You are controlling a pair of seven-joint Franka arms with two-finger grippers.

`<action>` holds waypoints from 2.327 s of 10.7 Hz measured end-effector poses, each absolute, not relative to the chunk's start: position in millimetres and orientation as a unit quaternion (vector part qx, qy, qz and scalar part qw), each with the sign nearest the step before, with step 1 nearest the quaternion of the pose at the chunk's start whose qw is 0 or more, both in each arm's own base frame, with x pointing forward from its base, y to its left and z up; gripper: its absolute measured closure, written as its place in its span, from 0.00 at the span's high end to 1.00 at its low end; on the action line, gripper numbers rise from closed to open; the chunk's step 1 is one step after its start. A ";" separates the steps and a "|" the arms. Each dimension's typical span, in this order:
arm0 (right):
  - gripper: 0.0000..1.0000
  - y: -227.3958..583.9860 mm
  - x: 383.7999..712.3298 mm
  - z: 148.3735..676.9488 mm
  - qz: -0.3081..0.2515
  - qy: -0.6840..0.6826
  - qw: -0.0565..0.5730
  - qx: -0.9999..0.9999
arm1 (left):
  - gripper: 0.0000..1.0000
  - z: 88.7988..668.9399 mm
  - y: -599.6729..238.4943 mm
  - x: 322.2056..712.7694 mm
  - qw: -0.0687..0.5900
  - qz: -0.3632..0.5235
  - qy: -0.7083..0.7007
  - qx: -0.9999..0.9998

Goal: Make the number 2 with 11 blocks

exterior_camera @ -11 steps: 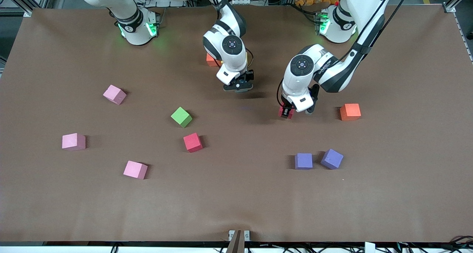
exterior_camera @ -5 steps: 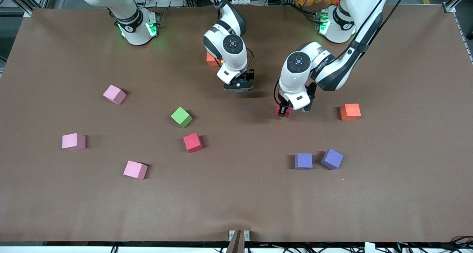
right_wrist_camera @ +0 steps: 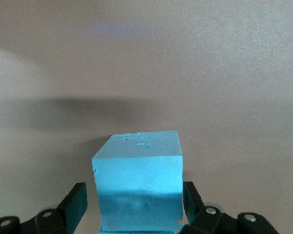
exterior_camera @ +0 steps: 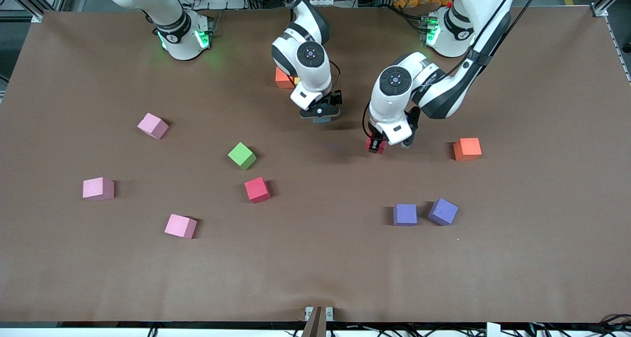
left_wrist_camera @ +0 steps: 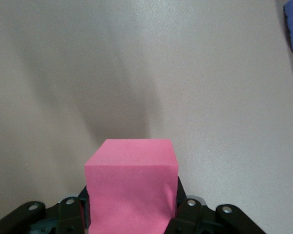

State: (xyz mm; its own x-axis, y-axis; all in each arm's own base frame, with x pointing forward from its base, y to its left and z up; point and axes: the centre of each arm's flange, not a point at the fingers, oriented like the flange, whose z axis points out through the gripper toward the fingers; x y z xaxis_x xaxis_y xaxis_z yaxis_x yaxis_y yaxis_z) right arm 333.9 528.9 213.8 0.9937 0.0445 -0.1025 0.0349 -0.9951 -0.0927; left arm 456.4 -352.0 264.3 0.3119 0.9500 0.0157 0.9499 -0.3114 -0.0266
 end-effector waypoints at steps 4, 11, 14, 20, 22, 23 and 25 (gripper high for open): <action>0.89 514.4 338.9 241.8 0.052 -0.011 0.061 -0.997 | 0.61 268.2 -356.9 454.5 0.017 0.009 -0.589 -0.808; 0.93 378.8 421.0 378.6 0.055 0.052 0.089 -0.993 | 0.61 293.6 -411.0 422.1 0.008 0.029 -0.630 -0.776; 0.95 314.4 473.6 439.7 0.029 0.056 0.044 -0.997 | 0.61 301.7 -467.6 388.7 0.007 0.039 -0.649 -0.760; 1.00 159.2 562.9 448.1 0.010 0.095 0.042 -0.995 | 0.61 281.8 -553.2 357.7 0.017 0.085 -0.671 -0.737; 1.00 121.6 593.4 426.6 0.012 0.130 0.039 -0.991 | 0.61 277.7 -570.5 351.4 0.017 0.094 -0.678 -0.729; 1.00 106.1 607.1 414.7 0.015 0.142 0.038 -0.989 | 0.61 273.4 -575.9 349.8 0.021 0.096 -0.687 -0.720; 1.00 97.3 625.2 389.9 0.018 0.151 0.035 -0.988 | 0.61 261.1 -581.2 346.0 0.029 0.088 -0.704 -0.704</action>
State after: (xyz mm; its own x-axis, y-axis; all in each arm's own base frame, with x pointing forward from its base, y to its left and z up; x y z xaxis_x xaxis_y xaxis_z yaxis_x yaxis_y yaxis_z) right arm 625.2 97.3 389.9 0.9537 -0.2972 -0.0468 -0.2997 -0.9519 -0.0637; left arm 346.0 -581.2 261.1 -0.0058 0.9965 -0.0832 0.9862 -0.0080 -0.1652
